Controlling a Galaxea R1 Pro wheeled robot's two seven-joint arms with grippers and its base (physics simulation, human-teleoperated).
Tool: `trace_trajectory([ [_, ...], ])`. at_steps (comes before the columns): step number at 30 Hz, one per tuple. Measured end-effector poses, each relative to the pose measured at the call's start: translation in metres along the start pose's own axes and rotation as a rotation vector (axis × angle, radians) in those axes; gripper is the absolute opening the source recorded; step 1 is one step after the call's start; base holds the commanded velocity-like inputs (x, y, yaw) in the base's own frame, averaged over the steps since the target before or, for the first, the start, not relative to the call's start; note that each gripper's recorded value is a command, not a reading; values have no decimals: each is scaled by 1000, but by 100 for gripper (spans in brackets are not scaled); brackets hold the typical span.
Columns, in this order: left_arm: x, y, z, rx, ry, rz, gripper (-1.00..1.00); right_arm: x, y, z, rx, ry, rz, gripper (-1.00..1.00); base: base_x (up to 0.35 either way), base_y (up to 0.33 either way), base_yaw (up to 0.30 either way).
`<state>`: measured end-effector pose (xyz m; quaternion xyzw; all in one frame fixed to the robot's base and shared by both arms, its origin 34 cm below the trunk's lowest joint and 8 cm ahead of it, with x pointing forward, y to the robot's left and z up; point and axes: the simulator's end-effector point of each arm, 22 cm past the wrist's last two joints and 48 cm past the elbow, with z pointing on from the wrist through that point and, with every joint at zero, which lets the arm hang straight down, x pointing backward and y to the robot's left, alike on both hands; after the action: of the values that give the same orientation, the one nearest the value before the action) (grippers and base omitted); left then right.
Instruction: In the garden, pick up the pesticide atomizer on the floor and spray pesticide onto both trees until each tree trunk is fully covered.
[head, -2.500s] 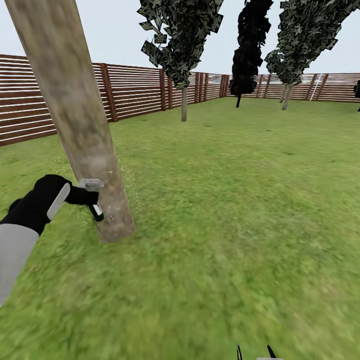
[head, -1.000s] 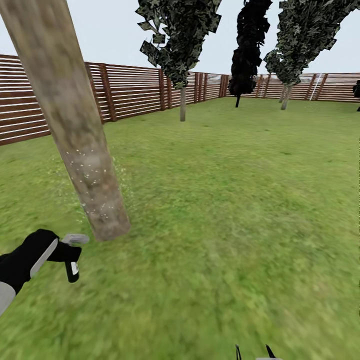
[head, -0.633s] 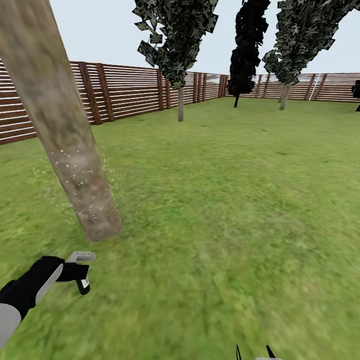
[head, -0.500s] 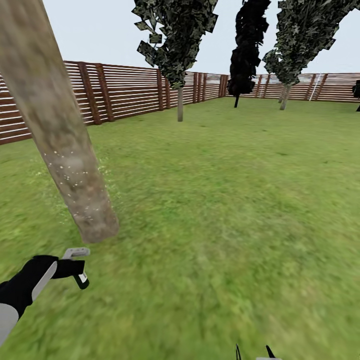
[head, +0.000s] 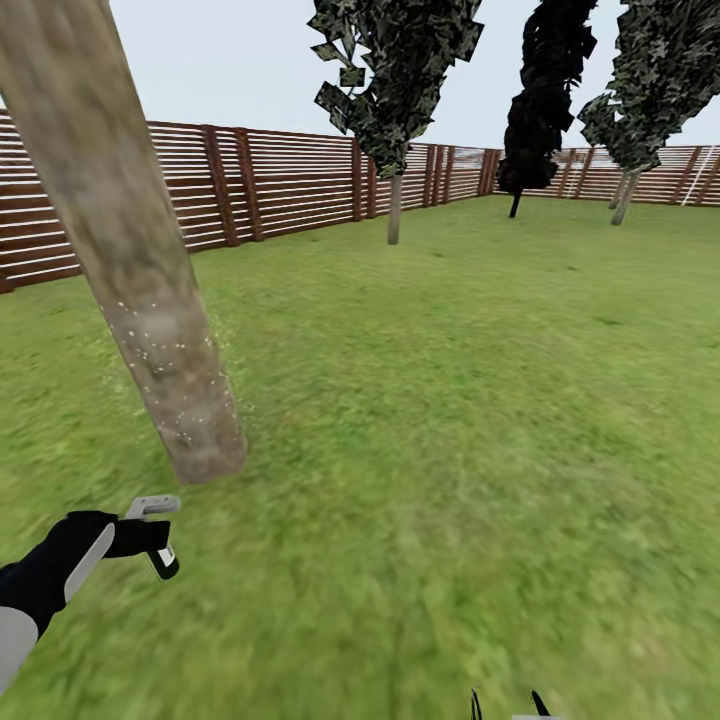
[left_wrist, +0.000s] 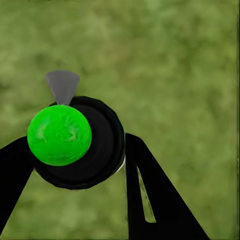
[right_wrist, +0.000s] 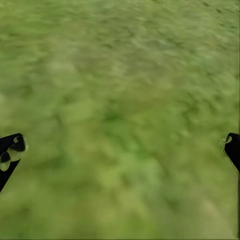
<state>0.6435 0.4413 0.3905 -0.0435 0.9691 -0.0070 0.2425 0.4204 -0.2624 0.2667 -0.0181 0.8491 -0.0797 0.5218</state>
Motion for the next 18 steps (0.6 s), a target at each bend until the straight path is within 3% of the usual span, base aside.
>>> trace_trajectory([
  [18,0,-1,0,2,0,-2,-100,0,0,0,0,0,0,100,220,-206,6],
])
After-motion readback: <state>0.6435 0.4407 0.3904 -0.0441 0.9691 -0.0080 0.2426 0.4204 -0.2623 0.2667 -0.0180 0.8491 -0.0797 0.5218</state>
